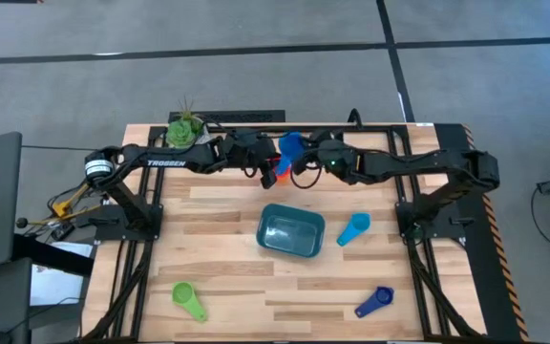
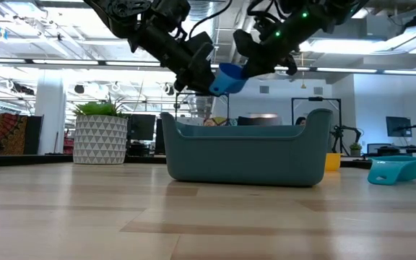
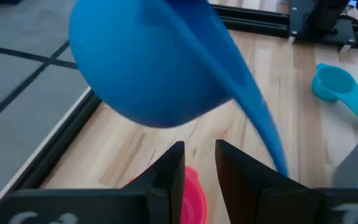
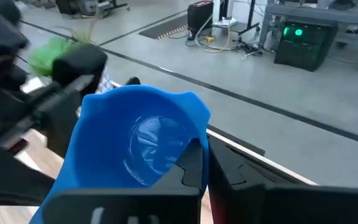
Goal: Nest measuring cups in basket
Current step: Stack the blue measuring cup on top of the red measuring cup
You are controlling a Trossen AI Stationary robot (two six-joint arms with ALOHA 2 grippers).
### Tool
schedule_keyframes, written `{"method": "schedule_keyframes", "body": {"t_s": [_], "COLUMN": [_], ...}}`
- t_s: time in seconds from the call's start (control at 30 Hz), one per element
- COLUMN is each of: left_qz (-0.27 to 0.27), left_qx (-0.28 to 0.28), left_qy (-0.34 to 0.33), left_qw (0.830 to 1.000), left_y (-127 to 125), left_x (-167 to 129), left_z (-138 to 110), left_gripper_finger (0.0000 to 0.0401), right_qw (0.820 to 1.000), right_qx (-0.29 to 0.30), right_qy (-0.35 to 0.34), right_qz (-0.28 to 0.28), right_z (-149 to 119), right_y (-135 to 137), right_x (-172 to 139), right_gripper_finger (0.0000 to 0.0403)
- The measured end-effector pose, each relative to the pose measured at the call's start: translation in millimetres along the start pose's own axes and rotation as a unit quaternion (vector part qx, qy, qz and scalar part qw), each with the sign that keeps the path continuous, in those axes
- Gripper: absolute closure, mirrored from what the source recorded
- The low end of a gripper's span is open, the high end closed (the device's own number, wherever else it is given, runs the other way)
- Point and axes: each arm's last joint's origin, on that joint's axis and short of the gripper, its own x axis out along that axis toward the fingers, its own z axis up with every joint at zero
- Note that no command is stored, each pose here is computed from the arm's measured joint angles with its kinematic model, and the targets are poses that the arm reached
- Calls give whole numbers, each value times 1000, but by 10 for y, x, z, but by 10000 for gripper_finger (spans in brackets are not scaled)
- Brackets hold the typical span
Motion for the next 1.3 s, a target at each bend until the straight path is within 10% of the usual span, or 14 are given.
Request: {"method": "schedule_keyframes", "body": {"t_s": [0.37,1.0,1.3], "left_qz": [25,45,11], "left_qx": [-23,41,49], "left_qy": [28,-11,-11], "left_qw": [999,998,999], "left_y": [48,78,58], "left_x": [-20,-20,-19], "left_z": [-43,40,36], "left_gripper_finger": [324,263,352], "right_qw": [990,990,991], "right_qx": [-24,-38,-44], "right_qy": [-35,-71,-71], "right_qz": [-133,-113,-105], "right_z": [-5,36,21], "right_y": [-62,88,137], "right_x": [-3,-62,-100], "right_gripper_finger": [385,373,384]}}
